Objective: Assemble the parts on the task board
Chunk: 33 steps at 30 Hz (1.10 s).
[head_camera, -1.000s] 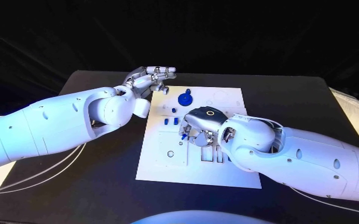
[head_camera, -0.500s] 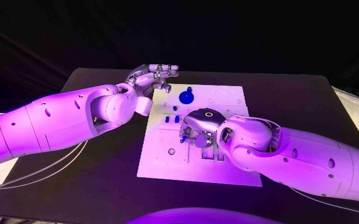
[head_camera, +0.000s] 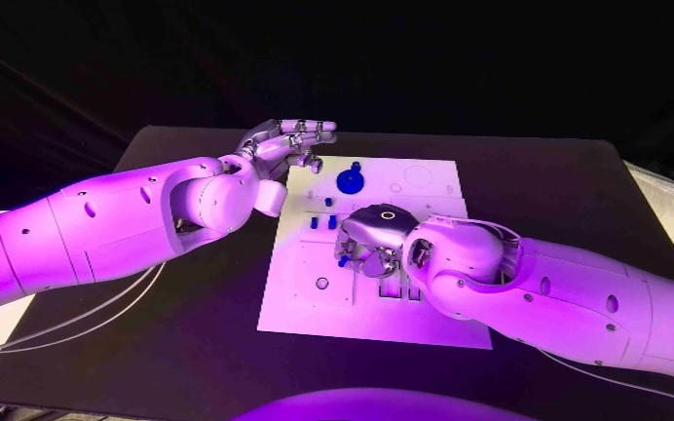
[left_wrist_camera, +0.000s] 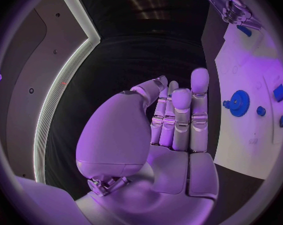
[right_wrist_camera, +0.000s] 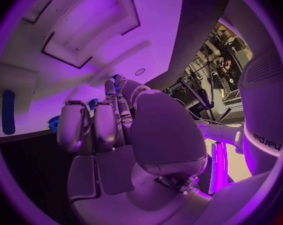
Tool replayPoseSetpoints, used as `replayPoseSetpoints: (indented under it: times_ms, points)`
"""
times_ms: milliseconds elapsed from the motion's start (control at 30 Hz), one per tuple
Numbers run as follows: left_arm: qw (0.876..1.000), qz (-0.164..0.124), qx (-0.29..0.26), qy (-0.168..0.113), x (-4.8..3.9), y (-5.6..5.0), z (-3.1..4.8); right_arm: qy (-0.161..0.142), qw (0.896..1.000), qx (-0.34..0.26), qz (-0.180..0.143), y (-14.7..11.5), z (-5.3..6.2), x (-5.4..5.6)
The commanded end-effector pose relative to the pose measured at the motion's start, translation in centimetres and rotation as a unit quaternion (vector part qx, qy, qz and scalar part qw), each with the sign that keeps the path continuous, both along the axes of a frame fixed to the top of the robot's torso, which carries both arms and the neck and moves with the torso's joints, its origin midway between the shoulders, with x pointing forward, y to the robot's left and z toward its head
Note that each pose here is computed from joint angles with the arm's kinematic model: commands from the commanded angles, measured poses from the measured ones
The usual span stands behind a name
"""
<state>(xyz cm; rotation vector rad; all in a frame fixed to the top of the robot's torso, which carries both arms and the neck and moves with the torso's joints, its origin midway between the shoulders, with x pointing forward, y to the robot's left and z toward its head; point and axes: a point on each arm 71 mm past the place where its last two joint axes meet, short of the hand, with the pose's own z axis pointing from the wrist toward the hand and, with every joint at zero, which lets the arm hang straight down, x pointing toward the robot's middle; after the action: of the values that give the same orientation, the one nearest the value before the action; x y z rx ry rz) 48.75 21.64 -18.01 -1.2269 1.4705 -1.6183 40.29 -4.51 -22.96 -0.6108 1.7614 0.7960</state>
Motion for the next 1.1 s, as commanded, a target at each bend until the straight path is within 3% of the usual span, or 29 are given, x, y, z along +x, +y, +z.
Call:
replayPoseSetpoints:
  times_ms: [33,467,733,1100]
  points:
    - [1.0,-0.013,-0.004,-0.003,-0.13,-0.3,0.12,0.003,1.0,-0.019,0.005,0.1,-0.5,-0.2]
    - [1.0,-0.016,-0.005,-0.001,-0.22,-0.4,0.13,0.008,0.999,-0.032,-0.002,0.2,-0.8,0.0]
    - [1.0,-0.017,-0.006,0.003,-0.26,-0.4,0.1,-0.004,1.0,-0.013,-0.013,-0.2,-0.5,0.1]
    - [1.0,-0.016,-0.005,0.006,-0.21,-0.2,0.04,-0.027,0.998,0.044,-0.04,-2.9,1.3,0.3]
